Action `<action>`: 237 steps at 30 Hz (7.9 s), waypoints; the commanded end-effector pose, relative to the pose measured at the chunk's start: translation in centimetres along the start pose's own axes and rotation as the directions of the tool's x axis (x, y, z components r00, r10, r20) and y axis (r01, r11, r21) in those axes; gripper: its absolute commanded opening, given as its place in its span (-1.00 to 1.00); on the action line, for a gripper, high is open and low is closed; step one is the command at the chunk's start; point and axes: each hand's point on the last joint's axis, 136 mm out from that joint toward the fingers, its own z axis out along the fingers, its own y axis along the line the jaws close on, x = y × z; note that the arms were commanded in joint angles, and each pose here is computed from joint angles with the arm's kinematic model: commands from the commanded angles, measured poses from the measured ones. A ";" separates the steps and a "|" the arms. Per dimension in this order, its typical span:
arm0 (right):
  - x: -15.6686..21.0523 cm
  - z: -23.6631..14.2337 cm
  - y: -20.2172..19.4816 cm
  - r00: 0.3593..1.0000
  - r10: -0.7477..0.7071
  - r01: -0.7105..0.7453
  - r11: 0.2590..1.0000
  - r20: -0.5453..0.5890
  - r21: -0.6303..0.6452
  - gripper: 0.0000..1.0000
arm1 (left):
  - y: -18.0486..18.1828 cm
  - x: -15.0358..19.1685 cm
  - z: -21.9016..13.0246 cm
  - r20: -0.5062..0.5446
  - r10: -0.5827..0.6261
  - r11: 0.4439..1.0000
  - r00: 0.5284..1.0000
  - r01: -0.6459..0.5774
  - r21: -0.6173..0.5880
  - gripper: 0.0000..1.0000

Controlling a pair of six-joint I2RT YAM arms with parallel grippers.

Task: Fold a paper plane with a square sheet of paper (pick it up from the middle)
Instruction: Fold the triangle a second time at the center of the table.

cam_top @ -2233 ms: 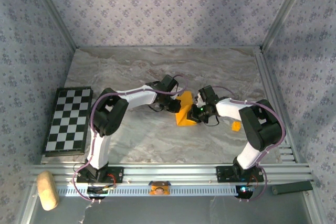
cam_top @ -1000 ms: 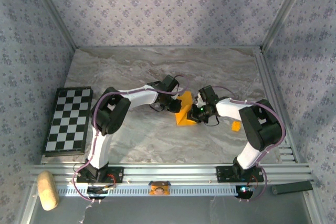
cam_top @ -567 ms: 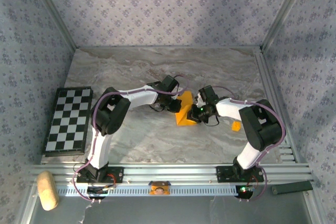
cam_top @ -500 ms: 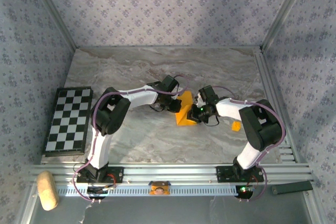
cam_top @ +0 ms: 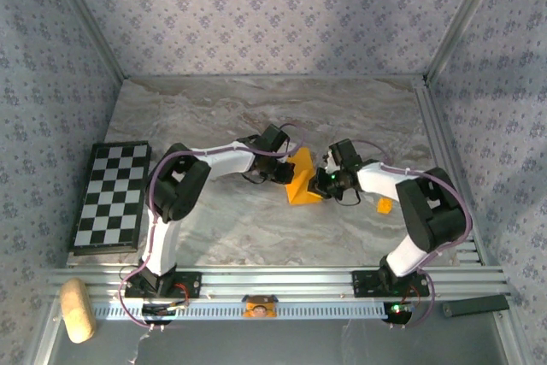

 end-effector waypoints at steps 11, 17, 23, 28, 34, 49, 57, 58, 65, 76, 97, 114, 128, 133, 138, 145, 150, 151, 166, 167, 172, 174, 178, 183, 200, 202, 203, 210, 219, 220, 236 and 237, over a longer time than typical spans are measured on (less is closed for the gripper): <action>-1.5 -0.8 3.5 0.998 0.037 -0.028 0.985 0.052 -0.173 -0.85 | 1.1 1.1 -0.2 -0.023 -0.029 0.999 0.999 0.028 -0.038 -0.97; -1.7 0.5 4.8 0.999 0.038 -0.031 0.977 0.028 -0.211 -0.92 | 1.0 1.1 -0.2 -0.022 -0.028 0.999 0.999 0.027 -0.037 -0.97; -1.0 1.9 5.4 1.000 0.027 -0.027 0.975 -0.007 -0.221 -0.93 | 1.0 1.2 -0.2 -0.026 -0.029 0.999 0.999 0.028 -0.037 -0.97; -0.4 2.8 4.9 0.999 0.032 -0.037 0.977 -0.028 -0.209 -0.93 | 1.0 1.3 -0.2 -0.028 -0.030 0.999 0.999 0.029 -0.037 -0.97; 0.3 3.6 3.6 0.998 0.052 -0.059 0.980 -0.043 -0.191 -0.93 | 1.1 1.5 0.0 -0.036 -0.027 0.999 0.999 0.025 -0.037 -0.96; 0.6 3.2 2.9 0.997 0.075 -0.081 0.976 -0.037 -0.203 -0.90 | 1.6 2.3 0.3 -0.061 -0.030 0.998 0.998 0.027 -0.051 -0.96; -2.1 1.3 3.5 0.997 0.067 -0.060 0.974 0.023 -0.219 -0.89 | 1.5 2.2 0.3 -0.060 -0.026 0.998 0.998 0.023 -0.051 -0.96; -2.3 1.5 3.3 0.997 0.071 -0.065 0.974 0.022 -0.217 -0.89 | 1.6 2.2 0.3 -0.061 -0.025 0.998 0.998 0.022 -0.051 -0.96; -2.1 3.4 0.0 0.988 0.157 -0.154 0.980 0.013 -0.125 -0.93 | 1.6 2.3 0.3 -0.067 -0.021 0.998 0.998 0.017 -0.053 -0.96; -4.2 1.3 2.4 0.991 0.121 -0.110 0.979 0.053 -0.172 -0.90 | 1.8 2.3 0.3 -0.070 -0.011 0.998 0.997 0.007 -0.062 -0.96; -5.4 2.2 -2.6 0.964 0.247 -0.242 0.969 0.101 -0.057 -0.89 | 2.1 2.5 0.3 -0.081 -0.001 0.997 0.997 -0.005 -0.074 -0.97; -8.3 1.0 -3.9 0.922 0.296 -0.291 0.955 0.249 -0.060 -0.86 | 3.0 2.9 0.4 -0.094 -0.003 0.996 0.996 -0.005 -0.086 -0.97; -8.4 -2.1 -0.8 0.942 0.189 -0.153 0.978 0.277 -0.145 -0.82 | 2.6 2.8 0.2 -0.088 0.000 0.997 0.996 -0.007 -0.073 -0.97; -6.0 -0.5 2.1 0.982 0.108 -0.076 0.978 0.156 -0.196 -0.82 | 2.4 2.5 -0.1 -0.081 0.008 0.997 0.997 -0.013 -0.070 -0.96; -4.5 1.0 2.6 0.992 0.089 -0.070 0.978 0.087 -0.196 -0.83 | 2.4 2.4 0.0 -0.081 0.009 0.997 0.997 -0.015 -0.071 -0.96; -3.1 3.0 -0.1 0.989 0.145 -0.140 0.984 0.042 -0.114 -0.87 | 2.3 2.4 -0.1 -0.081 0.010 0.998 0.997 -0.016 -0.066 -0.95; -2.1 3.5 -2.2 0.982 0.181 -0.179 0.983 0.049 -0.049 -0.90 | 1.8 1.5 -0.9 -0.051 -0.006 0.999 0.999 0.004 -0.050 -0.85; -2.0 3.5 -2.5 0.981 0.188 -0.186 0.982 0.055 -0.042 -0.90 | 1.4 1.0 -1.3 -0.037 -0.022 0.999 0.999 0.021 -0.030 -0.78; -1.9 3.2 -2.2 0.973 0.213 -0.210 0.977 0.091 -0.040 -0.91 | -3.0 -1.1 -7.8 0.080 -0.172 0.978 0.982 0.160 0.136 -0.58; -2.0 3.2 -2.1 0.973 0.212 -0.209 0.977 0.094 -0.041 -0.91 | -4.1 -0.8 -7.7 0.059 -0.174 0.969 0.983 0.160 0.191 -0.68; -2.0 3.2 -2.0 0.969 0.225 -0.221 0.974 0.102 -0.047 -0.91 | -8.1 0.9 -6.2 -0.065 -0.150 0.930 0.987 0.163 0.331 -0.86; -2.0 3.2 -2.0 0.969 0.226 -0.222 0.974 0.102 -0.049 -0.91 | -8.5 1.5 -5.3 -0.091 -0.144 0.928 0.985 0.166 0.333 -0.88; -2.0 3.3 -1.9 0.969 0.225 -0.221 0.974 0.100 -0.051 -0.91 | -8.4 2.1 -3.7 -0.135 -0.153 0.924 0.979 0.190 0.332 -0.89; -2.0 3.4 -1.8 0.970 0.223 -0.218 0.974 0.095 -0.055 -0.91 | -7.6 2.5 -2.4 -0.159 -0.161 0.933 0.974 0.203 0.296 -0.89; -1.7 3.6 -2.3 0.971 0.226 -0.223 0.974 0.082 -0.039 -0.91 | -6.1 2.8 0.0 -0.168 -0.153 0.951 0.974 0.192 0.243 -0.87; -1.6 3.7 -2.4 0.971 0.225 -0.223 0.974 0.082 -0.035 -0.91 | -5.4 3.4 0.2 -0.178 -0.157 0.956 0.971 0.195 0.217 -0.87; -1.5 3.6 -2.5 0.971 0.225 -0.223 0.974 0.083 -0.032 -0.92 | -5.2 3.7 0.4 -0.181 -0.158 0.958 0.971 0.195 0.211 -0.86; -1.3 3.7 -3.0 0.972 0.222 -0.222 0.975 0.081 -0.016 -0.91 | -4.2 5.4 0.7 -0.196 -0.190 0.955 0.962 0.227 0.191 -0.87; -1.4 3.7 -3.3 0.971 0.224 -0.224 0.974 0.079 -0.009 -0.91 | -3.5 7.0 0.5 -0.206 -0.216 0.951 0.954 0.254 0.177 -0.86; -1.3 3.7 -3.4 0.971 0.225 -0.225 0.974 0.079 -0.008 -0.91 | -3.5 7.2 0.5 -0.207 -0.222 0.949 0.953 0.260 0.180 -0.86; -1.4 3.8 -3.7 0.970 0.231 -0.231 0.973 0.079 -0.007 -0.92 | -3.2 10.2 -0.6 -0.240 -0.260 0.930 0.935 0.309 0.198 -0.84; -1.4 3.8 -3.7 0.969 0.232 -0.233 0.973 0.081 -0.006 -0.92 | -3.2 10.3 -0.6 -0.240 -0.266 0.927 0.934 0.316 0.200 -0.83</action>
